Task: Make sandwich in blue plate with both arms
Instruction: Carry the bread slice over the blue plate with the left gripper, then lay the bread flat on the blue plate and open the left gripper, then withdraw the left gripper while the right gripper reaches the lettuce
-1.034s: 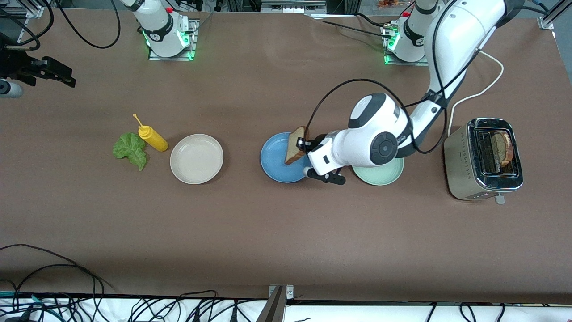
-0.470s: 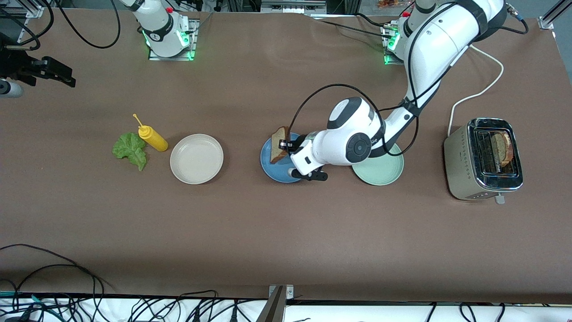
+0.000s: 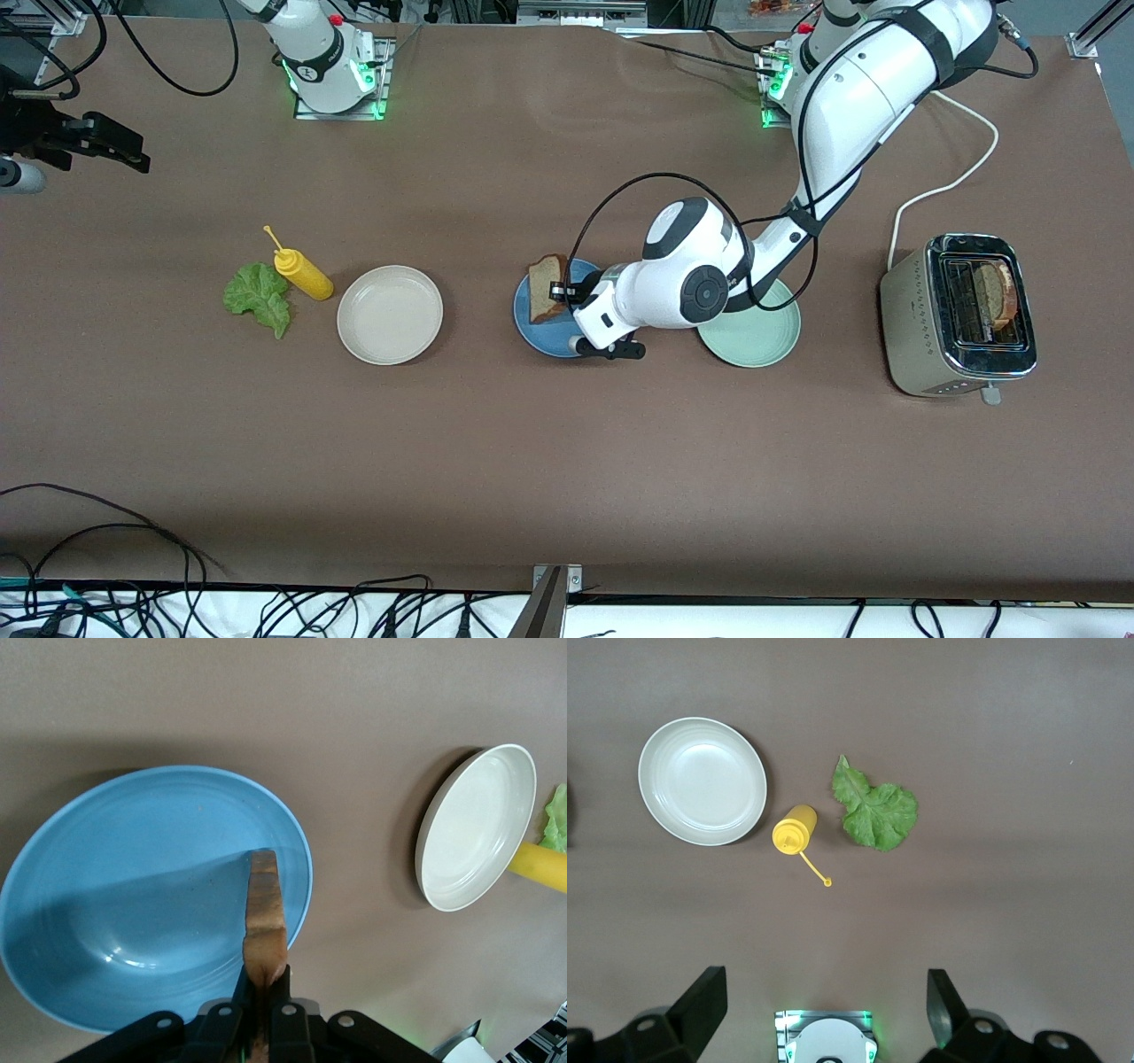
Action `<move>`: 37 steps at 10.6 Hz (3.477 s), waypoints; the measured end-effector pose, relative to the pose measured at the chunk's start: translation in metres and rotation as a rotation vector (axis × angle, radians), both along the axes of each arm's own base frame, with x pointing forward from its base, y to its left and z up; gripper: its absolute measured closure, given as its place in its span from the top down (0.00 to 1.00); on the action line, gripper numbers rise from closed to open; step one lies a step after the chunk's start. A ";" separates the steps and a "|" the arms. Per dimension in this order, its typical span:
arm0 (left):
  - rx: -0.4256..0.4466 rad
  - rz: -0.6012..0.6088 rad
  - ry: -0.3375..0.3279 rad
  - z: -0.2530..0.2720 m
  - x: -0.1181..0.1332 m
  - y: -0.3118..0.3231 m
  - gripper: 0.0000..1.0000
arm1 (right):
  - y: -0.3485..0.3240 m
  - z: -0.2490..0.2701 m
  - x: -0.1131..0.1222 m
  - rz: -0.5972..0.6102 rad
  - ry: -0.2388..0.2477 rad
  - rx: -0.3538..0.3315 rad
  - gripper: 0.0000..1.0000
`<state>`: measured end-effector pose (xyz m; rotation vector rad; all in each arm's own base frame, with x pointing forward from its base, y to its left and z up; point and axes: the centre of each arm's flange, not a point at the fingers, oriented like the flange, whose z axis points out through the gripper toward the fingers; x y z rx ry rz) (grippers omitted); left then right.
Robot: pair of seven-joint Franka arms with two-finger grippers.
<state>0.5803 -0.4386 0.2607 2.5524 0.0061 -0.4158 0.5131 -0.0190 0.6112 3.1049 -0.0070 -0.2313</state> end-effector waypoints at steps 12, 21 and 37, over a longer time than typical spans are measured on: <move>0.045 0.001 -0.076 -0.005 0.017 0.019 0.77 | 0.000 0.000 0.000 0.000 0.000 0.000 1.00; 0.181 -0.043 -0.195 0.054 0.041 0.063 1.00 | -0.005 -0.023 0.005 0.021 0.061 0.007 1.00; 0.563 -0.062 -0.305 0.323 0.020 0.309 1.00 | -0.082 -0.347 0.086 0.825 0.176 0.210 1.00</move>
